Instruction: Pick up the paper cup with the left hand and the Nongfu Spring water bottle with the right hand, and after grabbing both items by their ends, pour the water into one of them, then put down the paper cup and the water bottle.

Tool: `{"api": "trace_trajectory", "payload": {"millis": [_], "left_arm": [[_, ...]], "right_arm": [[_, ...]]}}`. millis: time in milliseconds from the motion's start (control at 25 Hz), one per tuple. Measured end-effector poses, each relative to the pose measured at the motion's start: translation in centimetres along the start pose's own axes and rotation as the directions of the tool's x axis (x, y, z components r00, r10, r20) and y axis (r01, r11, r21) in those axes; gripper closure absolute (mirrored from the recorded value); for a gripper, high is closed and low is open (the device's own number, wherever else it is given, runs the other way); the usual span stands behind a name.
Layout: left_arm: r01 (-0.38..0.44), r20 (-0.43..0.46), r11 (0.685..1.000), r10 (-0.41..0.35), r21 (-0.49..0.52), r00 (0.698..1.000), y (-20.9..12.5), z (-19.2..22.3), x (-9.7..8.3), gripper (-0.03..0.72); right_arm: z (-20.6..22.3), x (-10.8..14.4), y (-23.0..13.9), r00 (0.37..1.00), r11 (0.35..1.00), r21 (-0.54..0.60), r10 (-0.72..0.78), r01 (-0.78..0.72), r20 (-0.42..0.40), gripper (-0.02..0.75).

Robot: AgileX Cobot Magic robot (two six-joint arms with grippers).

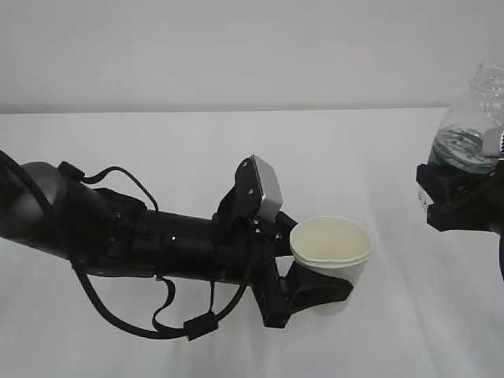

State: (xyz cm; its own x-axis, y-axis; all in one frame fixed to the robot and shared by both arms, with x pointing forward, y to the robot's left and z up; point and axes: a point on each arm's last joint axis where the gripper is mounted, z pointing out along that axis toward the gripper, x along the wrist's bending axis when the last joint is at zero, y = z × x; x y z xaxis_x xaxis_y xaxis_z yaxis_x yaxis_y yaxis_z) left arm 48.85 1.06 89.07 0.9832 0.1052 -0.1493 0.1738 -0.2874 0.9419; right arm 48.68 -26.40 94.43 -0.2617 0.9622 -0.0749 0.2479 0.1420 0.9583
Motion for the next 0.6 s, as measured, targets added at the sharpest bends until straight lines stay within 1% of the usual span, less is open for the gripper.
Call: {"api": "trace_trajectory", "payload": {"millis": [80,320,440,600], "left_arm": [[-0.001,-0.020,1.000,0.001,0.004,1.000,0.1,0.1,0.3,0.194],[-0.048,-0.046,0.999,0.047,-0.022,0.998,1.6,0.6,1.2,0.194],[-0.067,-0.063,0.997,0.065,-0.031,0.996,2.4,0.8,1.7,0.194],[-0.068,-0.076,0.997,0.066,-0.034,0.995,2.6,0.9,1.9,0.195]], "right_arm": [[0.0,0.0,-0.2,1.000,1.000,0.026,0.002,-0.002,0.001,0.328],[0.3,-0.1,-0.1,1.000,0.999,0.051,0.003,-0.003,0.004,0.328],[0.6,-0.3,0.0,1.000,0.997,0.083,0.004,-0.005,0.008,0.328],[0.7,-0.4,0.3,1.000,0.996,0.086,0.001,-0.002,0.011,0.328]]}}
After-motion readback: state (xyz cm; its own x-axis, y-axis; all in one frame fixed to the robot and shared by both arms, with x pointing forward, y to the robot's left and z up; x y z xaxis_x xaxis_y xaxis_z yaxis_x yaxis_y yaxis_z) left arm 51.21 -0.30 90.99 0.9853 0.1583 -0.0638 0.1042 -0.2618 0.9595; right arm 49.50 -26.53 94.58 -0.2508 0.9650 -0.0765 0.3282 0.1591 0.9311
